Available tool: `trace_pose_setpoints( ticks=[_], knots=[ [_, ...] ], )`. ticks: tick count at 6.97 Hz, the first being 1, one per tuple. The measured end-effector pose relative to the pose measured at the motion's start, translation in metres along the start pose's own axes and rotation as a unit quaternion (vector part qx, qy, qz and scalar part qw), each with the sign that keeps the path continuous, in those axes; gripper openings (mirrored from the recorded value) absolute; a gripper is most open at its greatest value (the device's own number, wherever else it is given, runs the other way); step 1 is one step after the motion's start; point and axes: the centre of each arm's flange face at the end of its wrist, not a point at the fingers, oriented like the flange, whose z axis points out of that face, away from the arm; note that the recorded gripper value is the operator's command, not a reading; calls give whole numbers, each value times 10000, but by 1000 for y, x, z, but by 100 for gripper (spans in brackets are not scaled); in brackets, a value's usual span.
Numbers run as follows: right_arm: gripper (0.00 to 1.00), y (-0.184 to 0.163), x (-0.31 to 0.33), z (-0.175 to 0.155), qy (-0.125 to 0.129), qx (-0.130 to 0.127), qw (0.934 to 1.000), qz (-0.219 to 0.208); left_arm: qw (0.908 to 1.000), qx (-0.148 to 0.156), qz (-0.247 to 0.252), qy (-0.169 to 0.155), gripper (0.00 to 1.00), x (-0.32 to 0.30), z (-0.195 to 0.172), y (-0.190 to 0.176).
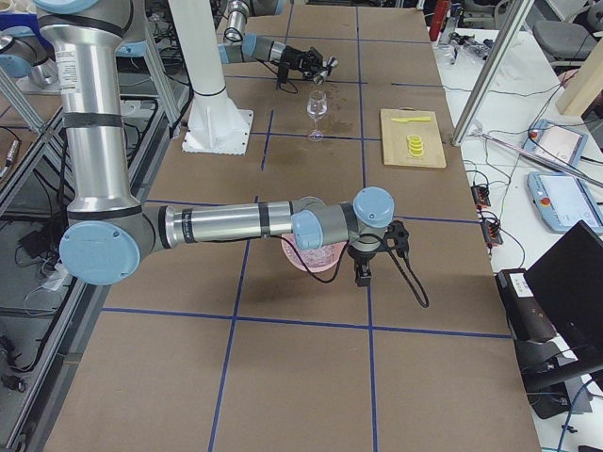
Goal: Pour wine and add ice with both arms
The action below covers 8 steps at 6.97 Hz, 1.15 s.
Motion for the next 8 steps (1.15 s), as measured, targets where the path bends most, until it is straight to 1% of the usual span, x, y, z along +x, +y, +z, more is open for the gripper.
trace_pose_setpoints(
  ticks=[2,3,4,6,7,8],
  knots=[
    [100,-4,-4,-3,-5,32,10000,-42,9984,39,-558,-117,0,-3,2,14],
    [100,-6,-7,-5,-8,55,10000,-70,9972,48,-726,-146,0,5,2,29],
    [100,-9,-10,-7,-12,83,9999,-96,9944,91,-1036,-195,0,17,-1,53],
    [100,-13,-15,-11,-18,131,9998,-136,9845,210,-1718,-292,0,46,-11,118],
    [100,-14,-16,-12,-19,142,9998,-142,9804,258,-1923,-332,0,61,-18,159],
    [100,-15,-16,-13,-17,148,9998,-144,9799,260,-1949,-333,0,81,-29,214]
  ],
)
